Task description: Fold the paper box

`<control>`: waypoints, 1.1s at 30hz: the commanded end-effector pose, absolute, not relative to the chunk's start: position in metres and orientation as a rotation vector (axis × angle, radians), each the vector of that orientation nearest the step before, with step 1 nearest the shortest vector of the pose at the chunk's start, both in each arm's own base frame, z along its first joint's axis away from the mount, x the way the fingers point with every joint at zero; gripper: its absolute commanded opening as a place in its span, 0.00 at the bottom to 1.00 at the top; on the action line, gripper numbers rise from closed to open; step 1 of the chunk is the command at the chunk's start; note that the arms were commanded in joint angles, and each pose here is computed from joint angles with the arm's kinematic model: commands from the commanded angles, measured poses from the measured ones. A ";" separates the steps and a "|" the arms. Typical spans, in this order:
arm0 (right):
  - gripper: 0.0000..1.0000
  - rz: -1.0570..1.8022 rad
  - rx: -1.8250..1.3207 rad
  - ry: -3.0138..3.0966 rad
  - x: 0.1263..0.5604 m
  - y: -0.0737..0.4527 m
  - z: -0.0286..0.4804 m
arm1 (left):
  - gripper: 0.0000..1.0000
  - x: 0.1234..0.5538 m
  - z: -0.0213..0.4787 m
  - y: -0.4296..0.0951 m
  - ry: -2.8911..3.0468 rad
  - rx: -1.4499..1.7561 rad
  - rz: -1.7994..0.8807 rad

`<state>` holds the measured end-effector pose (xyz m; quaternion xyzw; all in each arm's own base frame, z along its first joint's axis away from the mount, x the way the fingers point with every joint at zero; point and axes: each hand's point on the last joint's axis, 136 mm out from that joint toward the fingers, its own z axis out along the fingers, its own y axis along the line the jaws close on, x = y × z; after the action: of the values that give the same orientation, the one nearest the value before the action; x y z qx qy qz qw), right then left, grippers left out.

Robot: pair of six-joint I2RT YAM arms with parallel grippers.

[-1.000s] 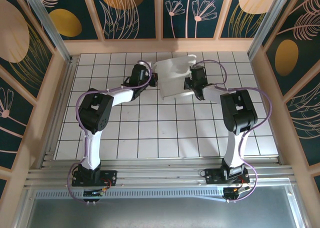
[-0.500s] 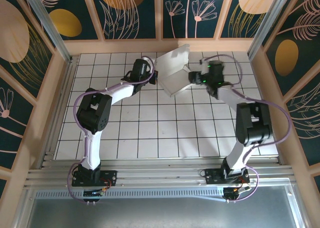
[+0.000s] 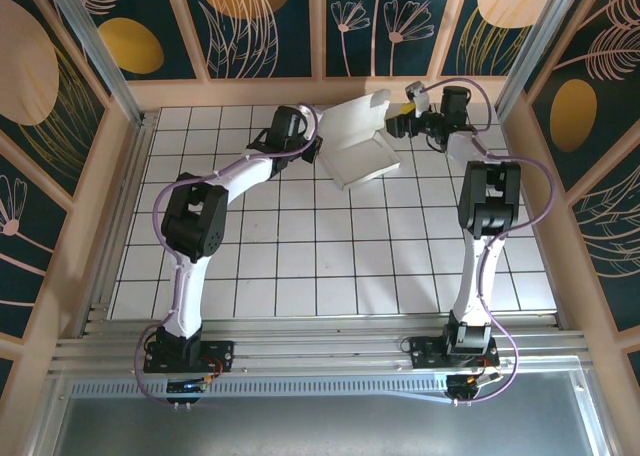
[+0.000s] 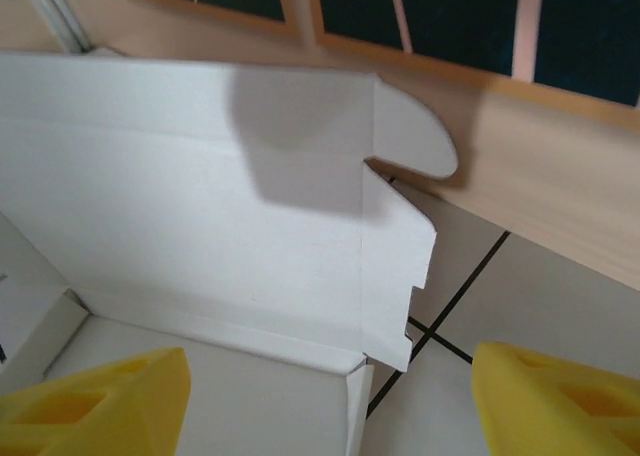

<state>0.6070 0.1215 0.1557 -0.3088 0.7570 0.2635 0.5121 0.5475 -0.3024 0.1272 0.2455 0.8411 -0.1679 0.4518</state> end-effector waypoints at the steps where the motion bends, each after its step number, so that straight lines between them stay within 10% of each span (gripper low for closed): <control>1: 0.75 0.545 -0.910 1.685 0.611 0.125 0.163 | 0.00 0.548 0.124 -0.310 2.070 0.678 -0.416; 22: 0.68 0.623 -1.132 1.286 0.636 0.127 0.159 | 0.00 0.553 0.135 -0.318 2.029 0.756 -0.414; 33: 0.11 0.648 -1.137 1.338 0.630 0.139 0.155 | 0.00 0.561 0.129 -0.314 2.053 0.726 -0.377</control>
<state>0.6344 0.1286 0.1424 -0.4796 0.5885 0.2694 0.5924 0.5558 -0.3102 0.1333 0.2897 0.8306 -0.1553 0.4494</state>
